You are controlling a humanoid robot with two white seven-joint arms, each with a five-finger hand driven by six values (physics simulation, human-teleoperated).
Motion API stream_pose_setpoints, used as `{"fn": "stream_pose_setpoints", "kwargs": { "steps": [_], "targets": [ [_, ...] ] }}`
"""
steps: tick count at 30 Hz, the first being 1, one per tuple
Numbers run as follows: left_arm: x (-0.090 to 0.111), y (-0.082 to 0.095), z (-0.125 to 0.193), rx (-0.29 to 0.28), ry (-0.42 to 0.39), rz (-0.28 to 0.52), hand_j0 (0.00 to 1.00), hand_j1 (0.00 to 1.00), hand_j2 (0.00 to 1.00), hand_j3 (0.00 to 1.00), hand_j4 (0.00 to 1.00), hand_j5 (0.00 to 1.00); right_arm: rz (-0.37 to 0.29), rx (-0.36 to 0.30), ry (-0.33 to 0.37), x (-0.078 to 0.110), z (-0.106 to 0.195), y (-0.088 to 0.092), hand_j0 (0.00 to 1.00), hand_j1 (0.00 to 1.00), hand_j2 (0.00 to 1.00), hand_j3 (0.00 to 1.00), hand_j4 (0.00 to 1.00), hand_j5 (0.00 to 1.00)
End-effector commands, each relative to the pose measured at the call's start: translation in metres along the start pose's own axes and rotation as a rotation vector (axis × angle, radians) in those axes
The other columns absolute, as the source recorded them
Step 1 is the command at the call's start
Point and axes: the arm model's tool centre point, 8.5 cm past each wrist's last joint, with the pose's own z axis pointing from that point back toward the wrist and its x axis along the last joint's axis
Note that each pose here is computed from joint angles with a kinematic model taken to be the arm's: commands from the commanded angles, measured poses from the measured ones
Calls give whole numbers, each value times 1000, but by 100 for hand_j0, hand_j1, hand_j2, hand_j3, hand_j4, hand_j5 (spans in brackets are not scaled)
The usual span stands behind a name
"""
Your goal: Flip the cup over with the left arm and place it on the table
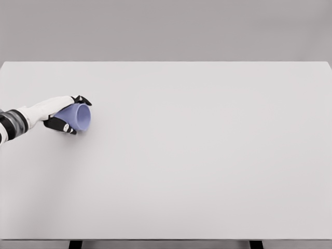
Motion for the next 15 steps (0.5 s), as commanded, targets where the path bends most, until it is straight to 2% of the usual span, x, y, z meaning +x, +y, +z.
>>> {"fn": "stream_pose_setpoints", "kwargs": {
  "steps": [1, 6, 11, 15],
  "targets": [
    [0, 3, 1, 8, -5, 5, 61, 61, 61, 61, 61, 61, 1, 0, 0, 0, 0, 0, 100, 100, 100, 100, 100, 100],
    [0, 24, 10, 68, -32, 37, 62, 62, 62, 62, 62, 62, 1, 0, 0, 0, 0, 0, 100, 100, 100, 100, 100, 100],
    [-1, 33, 16, 96, -63, 100, 62, 62, 62, 62, 62, 62, 1, 0, 0, 0, 0, 0, 100, 100, 100, 100, 100, 100],
    [1, 43, 21, 132, -136, 206, 63, 63, 63, 63, 63, 63, -1, 0, 0, 0, 0, 0, 100, 100, 100, 100, 100, 100]
  ]
}}
